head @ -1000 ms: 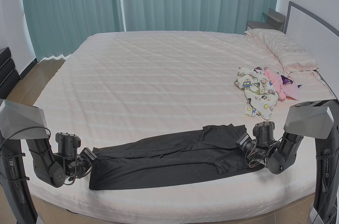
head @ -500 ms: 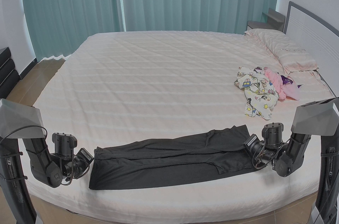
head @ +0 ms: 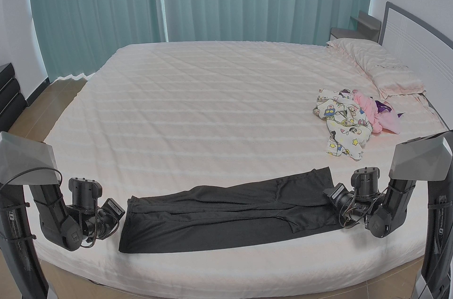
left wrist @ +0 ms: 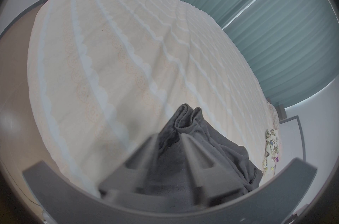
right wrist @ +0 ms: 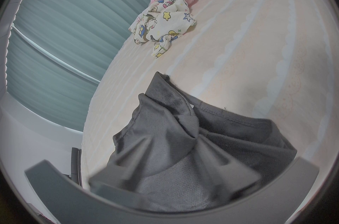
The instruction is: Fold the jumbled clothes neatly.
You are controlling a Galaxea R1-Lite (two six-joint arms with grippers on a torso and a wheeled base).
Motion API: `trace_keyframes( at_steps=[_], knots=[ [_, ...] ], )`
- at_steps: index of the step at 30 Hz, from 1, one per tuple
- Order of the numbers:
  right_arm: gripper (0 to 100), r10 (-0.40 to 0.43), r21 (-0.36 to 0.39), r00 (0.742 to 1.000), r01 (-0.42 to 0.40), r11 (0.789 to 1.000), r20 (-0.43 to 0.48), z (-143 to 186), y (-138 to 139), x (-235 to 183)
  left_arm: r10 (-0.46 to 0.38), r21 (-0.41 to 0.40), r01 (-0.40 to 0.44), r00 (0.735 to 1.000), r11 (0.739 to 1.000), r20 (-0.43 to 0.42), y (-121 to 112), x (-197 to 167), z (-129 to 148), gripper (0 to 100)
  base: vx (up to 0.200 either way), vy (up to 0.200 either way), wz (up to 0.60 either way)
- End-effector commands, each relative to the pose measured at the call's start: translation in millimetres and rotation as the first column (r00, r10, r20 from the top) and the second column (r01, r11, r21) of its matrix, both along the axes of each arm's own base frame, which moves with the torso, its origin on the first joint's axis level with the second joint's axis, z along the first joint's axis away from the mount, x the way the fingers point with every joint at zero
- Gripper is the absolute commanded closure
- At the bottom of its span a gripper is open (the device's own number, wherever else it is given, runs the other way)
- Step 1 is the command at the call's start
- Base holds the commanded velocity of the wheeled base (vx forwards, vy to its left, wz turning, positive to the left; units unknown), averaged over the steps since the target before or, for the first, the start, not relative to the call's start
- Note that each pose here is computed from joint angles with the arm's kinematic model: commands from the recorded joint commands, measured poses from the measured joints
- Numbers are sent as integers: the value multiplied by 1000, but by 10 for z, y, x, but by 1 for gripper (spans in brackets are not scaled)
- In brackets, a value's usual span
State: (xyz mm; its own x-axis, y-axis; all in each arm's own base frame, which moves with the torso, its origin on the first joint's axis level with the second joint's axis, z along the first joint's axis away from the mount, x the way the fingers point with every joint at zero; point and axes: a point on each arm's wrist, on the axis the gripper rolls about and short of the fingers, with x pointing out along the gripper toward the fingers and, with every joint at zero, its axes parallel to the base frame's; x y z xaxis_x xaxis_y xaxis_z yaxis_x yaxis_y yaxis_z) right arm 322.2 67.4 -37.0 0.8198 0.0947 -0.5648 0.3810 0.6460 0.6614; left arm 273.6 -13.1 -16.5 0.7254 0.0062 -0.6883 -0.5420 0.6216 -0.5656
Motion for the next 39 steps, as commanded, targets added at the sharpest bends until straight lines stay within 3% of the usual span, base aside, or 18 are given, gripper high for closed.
trace_keyframes(
  at_steps=[1,9,14,23,25,30,38,39],
  knots=[
    [0,-5,10,1000,5,1000,20,52,-6,-2,1,-22,0,999,1000,43,38,18,109,0,0,0,0],
    [0,-13,21,998,12,1000,69,110,-56,-76,-125,-133,149,978,980,169,195,147,371,0,0,0,0],
    [0,-7,20,998,6,1000,65,106,-42,-106,-297,-39,306,943,951,151,187,240,244,0,0,0,0],
    [0,-4,20,998,2,1000,65,103,-33,-110,-426,60,422,890,905,161,79,432,114,0,0,0,0],
    [0,-4,20,998,2,1000,65,103,-33,-110,-467,82,460,871,884,150,37,473,41,0,0,0,0],
    [0,-2,19,998,1,1000,62,96,-29,-115,-505,114,493,851,862,140,-3,500,-30,0,0,0,0],
    [0,2,20,998,-4,1000,63,101,-15,-118,-485,157,462,857,873,174,-25,557,-207,0,0,0,0],
    [0,4,20,998,-5,1000,63,101,-10,-119,-480,160,456,861,875,168,-23,543,-213,100,0,0,0]
  ],
)
